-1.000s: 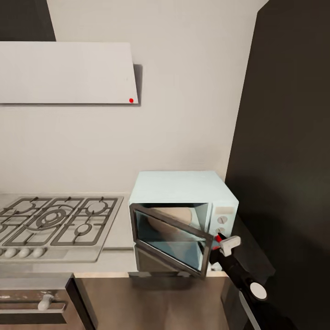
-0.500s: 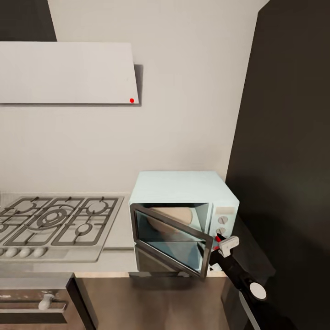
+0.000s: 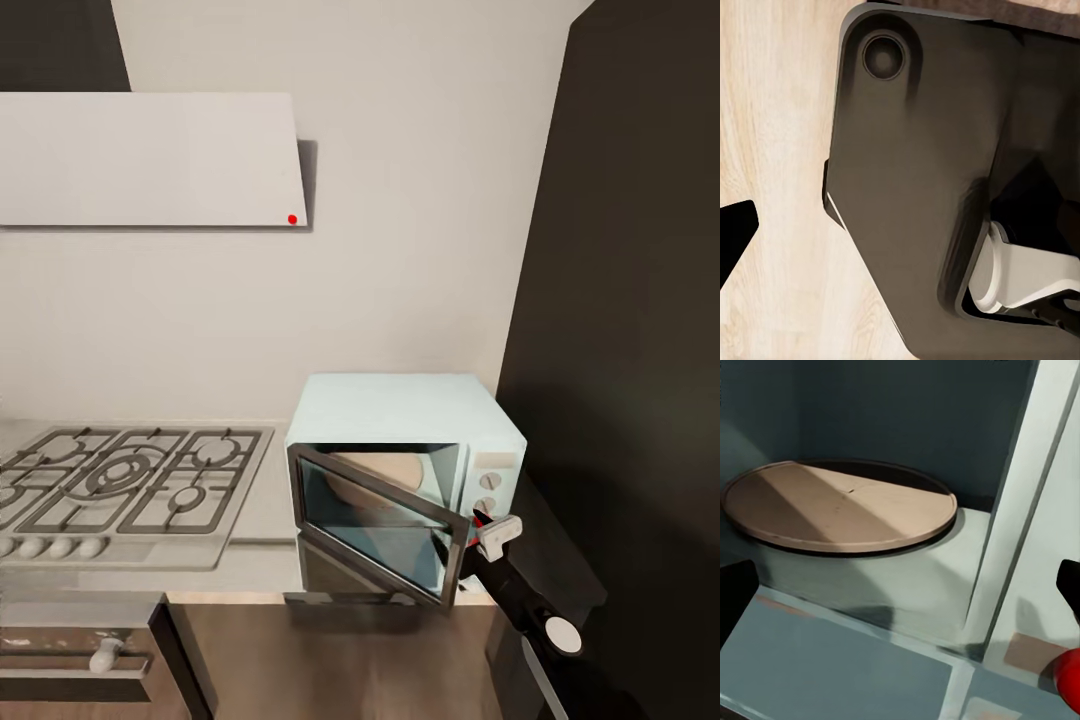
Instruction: In the kitchen, take the popcorn bag from the countertop, put it into the microwave, and heat it until the popcorn is cooked so the cooked popcorn ends up inside the bag.
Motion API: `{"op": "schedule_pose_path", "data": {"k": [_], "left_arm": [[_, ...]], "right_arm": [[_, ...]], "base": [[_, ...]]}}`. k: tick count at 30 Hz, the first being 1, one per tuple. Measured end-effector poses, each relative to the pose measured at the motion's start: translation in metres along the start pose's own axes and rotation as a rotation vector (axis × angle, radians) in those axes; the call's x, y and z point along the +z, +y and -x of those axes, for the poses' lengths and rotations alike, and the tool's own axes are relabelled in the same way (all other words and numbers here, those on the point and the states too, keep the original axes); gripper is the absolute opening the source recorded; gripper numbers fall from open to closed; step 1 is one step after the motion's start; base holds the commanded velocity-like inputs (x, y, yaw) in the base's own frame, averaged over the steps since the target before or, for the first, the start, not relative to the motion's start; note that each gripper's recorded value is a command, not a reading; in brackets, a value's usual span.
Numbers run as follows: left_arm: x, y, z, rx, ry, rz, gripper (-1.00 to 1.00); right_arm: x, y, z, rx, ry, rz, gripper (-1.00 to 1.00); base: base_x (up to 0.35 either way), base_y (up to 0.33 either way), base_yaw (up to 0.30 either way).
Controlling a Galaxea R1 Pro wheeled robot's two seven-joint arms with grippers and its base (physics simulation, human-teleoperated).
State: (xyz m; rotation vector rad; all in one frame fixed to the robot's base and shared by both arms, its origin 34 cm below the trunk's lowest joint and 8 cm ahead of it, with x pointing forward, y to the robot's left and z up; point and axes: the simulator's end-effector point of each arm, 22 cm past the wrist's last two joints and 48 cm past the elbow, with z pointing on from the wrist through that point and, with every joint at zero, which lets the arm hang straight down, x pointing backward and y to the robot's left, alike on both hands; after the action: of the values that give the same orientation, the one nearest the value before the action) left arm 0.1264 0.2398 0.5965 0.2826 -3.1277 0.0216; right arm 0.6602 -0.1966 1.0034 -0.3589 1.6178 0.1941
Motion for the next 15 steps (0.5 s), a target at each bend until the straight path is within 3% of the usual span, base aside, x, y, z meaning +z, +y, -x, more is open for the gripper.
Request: {"op": "schedule_pose_path", "data": {"k": [8, 15], "left_arm": [[0.0000, -0.0012, -0.0001, 0.000, 0.000, -0.001, 1.00], [0.0000, -0.0011, -0.0002, 0.000, 0.000, -0.001, 1.00]], "right_arm": [[0.0001, -0.0004, -0.0006, 0.000, 0.002, 0.000, 1.00], [0.0000, -0.0003, 0.0001, 0.000, 0.000, 0.000, 1.00]], "base": [[-0.047, 0.000, 0.015], [-0.084, 0.000, 0.214]]}}
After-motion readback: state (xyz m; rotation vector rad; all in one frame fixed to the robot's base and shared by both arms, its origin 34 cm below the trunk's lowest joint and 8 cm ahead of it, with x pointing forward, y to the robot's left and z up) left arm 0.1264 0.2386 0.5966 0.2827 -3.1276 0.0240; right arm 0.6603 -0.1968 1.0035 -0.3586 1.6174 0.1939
